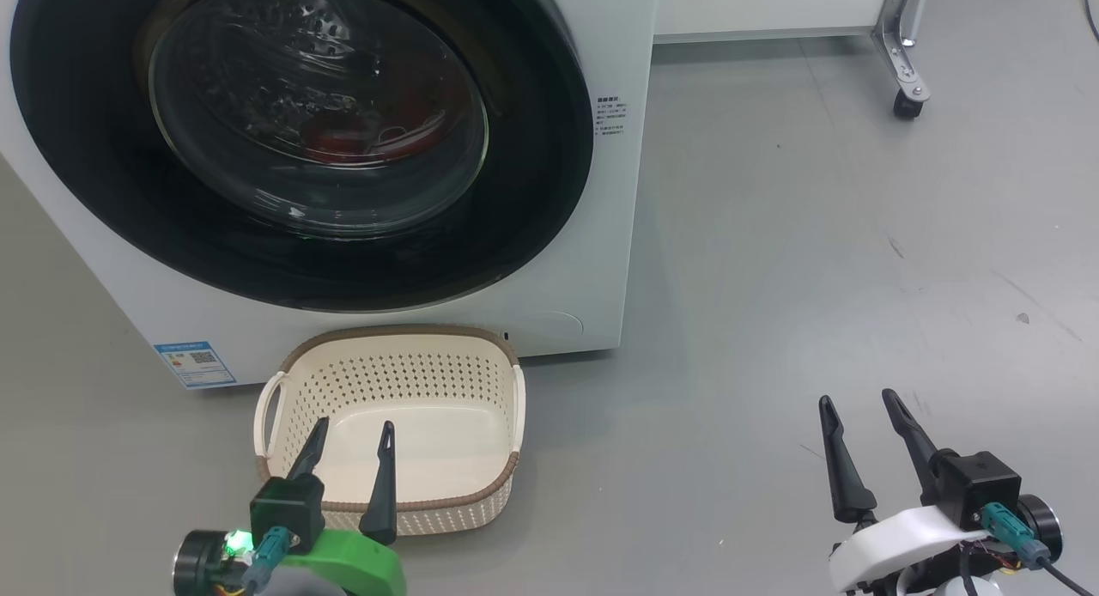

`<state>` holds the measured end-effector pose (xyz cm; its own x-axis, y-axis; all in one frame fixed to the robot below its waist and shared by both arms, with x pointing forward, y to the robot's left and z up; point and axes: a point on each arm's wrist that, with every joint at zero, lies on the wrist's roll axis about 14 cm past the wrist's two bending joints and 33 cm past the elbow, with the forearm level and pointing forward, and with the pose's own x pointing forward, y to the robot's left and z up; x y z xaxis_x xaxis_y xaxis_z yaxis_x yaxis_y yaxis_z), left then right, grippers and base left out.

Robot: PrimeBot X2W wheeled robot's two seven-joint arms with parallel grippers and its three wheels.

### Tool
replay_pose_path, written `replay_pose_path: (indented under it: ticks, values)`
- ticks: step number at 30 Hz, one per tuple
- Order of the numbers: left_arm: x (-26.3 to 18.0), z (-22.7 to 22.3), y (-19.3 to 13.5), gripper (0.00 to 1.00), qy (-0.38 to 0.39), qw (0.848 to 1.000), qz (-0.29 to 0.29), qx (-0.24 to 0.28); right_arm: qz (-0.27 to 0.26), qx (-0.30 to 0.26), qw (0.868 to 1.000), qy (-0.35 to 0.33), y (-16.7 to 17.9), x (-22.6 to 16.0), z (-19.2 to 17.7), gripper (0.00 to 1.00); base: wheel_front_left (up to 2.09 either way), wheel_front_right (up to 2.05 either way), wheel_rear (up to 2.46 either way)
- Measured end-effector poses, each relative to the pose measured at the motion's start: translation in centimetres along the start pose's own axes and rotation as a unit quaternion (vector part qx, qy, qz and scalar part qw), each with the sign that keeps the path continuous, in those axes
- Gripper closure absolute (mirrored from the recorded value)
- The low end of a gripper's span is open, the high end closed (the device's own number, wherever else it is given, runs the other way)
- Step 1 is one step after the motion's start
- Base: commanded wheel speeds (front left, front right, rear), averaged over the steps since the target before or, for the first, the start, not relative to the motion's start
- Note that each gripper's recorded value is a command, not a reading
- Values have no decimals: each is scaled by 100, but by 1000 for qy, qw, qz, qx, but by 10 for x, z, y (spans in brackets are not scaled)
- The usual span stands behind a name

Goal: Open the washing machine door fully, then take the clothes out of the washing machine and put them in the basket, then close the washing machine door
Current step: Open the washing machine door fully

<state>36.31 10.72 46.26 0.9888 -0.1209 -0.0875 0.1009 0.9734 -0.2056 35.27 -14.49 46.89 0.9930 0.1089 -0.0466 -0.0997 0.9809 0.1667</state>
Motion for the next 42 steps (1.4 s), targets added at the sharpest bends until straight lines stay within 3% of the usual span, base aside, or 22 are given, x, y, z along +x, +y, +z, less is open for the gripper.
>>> replay_pose_path:
  ticks: [8, 9, 10, 21, 24, 25, 30, 35, 42]
  values:
    - [-1, -1, 1, 0, 1, 1000, 3, 1, 2, 2, 1000, 2, 0, 0, -1, 0, 0, 0, 0]
    - [-1, -1, 1, 0, 1, 1000, 3, 1, 2, 2, 1000, 2, 1, 0, -1, 18, 0, 0, 0]
    - [-1, -1, 1, 0, 1, 1000, 3, 1, 2, 2, 1000, 2, 0, 0, -1, 100, 0, 0, 0]
    - [-2, -1, 1, 0, 1, 1000, 3, 0, 8, 16, 1000, -1, 3, 1, -1, 100, 0, 0, 0]
    - [-2, -1, 1, 0, 2, 1000, 3, -2, 1, 39, 999, -2, 1, 1, 0, 100, 0, 0, 0]
    - [-1, -2, -1, 0, 3, 1000, 1, -4, -10, 75, 997, -5, -3, 2, 0, 100, 0, 0, 0]
    - [0, -4, -3, 0, 7, 1000, -3, -7, -31, 145, 989, -7, -13, 5, -3, 100, 0, 0, 0]
    - [3, -8, -4, 0, 13, 1000, -5, -9, -66, 249, 966, -25, -31, 16, 0, 100, 0, 0, 0]
    - [18, 0, -7, 0, 2, 1000, -10, -13, -87, 414, 905, -44, -50, 51, 15, 100, 0, 0, 0]
